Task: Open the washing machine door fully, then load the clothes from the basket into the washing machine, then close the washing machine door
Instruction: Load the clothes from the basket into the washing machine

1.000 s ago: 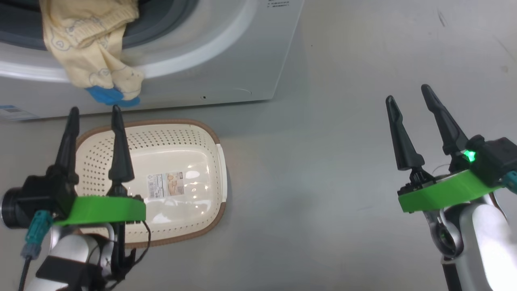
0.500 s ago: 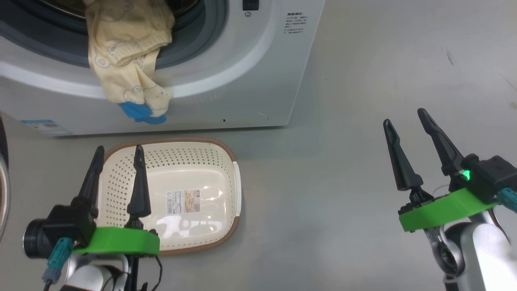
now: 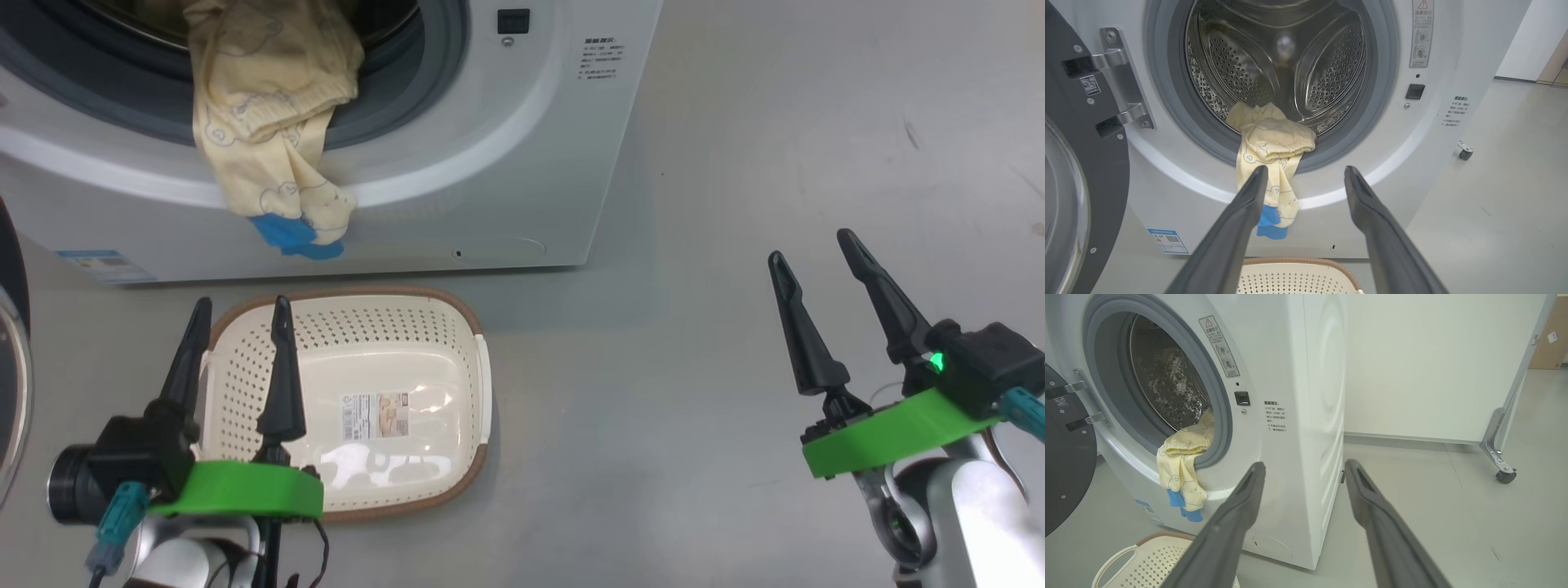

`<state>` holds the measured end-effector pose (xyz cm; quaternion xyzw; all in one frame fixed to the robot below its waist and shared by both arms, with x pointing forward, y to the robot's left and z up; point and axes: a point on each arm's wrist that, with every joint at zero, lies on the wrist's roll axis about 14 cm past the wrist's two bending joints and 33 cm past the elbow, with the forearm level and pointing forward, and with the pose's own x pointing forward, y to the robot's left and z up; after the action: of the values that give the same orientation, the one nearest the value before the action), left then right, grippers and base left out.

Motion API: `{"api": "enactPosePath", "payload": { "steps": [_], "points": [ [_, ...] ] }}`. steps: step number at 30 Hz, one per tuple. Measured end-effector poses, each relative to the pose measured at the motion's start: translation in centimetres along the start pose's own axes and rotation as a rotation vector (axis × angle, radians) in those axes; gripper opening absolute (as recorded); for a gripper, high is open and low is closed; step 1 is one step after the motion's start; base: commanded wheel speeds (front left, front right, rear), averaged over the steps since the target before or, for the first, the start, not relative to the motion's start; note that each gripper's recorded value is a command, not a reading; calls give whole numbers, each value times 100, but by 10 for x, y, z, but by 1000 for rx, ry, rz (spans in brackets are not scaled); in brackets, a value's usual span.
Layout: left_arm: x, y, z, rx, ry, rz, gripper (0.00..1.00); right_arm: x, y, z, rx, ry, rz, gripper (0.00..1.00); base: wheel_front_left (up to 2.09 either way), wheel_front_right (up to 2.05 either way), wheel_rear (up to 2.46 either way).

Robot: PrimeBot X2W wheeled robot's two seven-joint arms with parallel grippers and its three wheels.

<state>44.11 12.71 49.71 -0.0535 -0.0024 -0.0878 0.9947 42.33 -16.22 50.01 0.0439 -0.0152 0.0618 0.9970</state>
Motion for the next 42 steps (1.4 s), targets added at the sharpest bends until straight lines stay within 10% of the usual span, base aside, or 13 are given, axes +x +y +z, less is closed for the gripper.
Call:
{"api": "enactPosePath", "payload": {
  "steps": [20,42],
  "points": [
    [8,2,-30,-20,96,2,100,5,4,-17,9,45,13,100,0,0,0],
    [128,21,-168,-137,477,31,100,29,-25,-62,15,105,-46,100,0,0,0]
  ]
}}
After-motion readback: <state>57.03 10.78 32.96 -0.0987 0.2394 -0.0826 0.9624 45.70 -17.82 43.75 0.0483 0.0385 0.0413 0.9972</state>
